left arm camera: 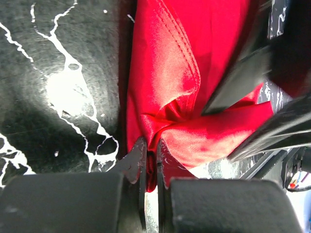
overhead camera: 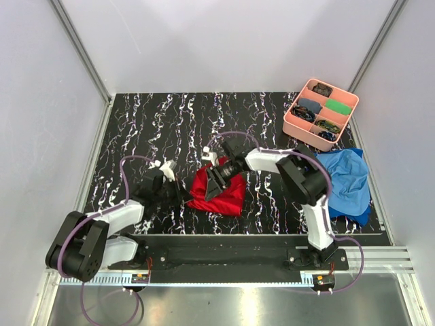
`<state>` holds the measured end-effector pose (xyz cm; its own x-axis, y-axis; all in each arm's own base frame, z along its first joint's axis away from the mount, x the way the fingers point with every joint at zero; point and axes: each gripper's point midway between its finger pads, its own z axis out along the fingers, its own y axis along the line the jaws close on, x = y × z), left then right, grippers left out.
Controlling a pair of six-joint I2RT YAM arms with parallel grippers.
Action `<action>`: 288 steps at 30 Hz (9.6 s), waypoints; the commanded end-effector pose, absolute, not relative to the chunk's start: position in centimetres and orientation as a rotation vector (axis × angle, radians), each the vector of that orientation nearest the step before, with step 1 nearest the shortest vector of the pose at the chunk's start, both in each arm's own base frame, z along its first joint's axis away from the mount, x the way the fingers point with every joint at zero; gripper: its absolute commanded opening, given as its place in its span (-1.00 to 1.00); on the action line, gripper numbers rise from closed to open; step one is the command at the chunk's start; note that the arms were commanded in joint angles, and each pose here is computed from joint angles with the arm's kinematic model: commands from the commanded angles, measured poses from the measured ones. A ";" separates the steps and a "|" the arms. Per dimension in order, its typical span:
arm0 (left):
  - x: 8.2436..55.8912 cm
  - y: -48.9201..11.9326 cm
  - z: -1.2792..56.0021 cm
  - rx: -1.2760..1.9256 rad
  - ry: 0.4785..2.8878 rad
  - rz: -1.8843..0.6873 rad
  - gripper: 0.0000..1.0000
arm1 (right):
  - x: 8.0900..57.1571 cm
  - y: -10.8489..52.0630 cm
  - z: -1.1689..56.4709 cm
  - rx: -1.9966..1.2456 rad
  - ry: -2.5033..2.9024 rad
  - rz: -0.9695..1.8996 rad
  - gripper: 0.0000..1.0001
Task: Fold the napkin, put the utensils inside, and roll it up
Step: Roll the napkin at the center of the board.
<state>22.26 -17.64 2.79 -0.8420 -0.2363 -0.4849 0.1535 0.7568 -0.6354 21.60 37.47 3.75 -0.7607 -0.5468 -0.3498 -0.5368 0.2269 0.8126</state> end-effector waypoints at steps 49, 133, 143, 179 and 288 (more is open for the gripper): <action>23.3 -16.9 5.4 -0.131 2.484 -0.827 -0.11 | 18.0 37.3 -0.9 2.060 -2.973 -0.693 -0.32; 22.6 -17.2 1.7 -0.137 2.626 -0.790 -1.00 | 18.6 38.2 8.8 2.093 -3.289 -0.762 0.48; 22.4 -17.4 1.6 -0.126 2.639 -0.804 -1.00 | 18.9 39.6 5.9 2.369 -3.151 -0.503 0.27; 23.7 -14.7 4.9 -0.211 2.429 -0.660 0.25 | 16.6 36.6 -0.5 1.636 -2.759 -1.146 -0.46; 23.5 -15.4 7.2 -0.098 2.290 -0.745 0.19 | 18.1 36.8 1.7 1.780 -2.719 -0.954 -0.37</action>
<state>23.90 -15.96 7.48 -0.7732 -0.2664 -0.5755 0.1242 0.8262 -0.5494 20.53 37.32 2.38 -0.3452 -0.7374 -0.5805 -0.9361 0.3149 0.1566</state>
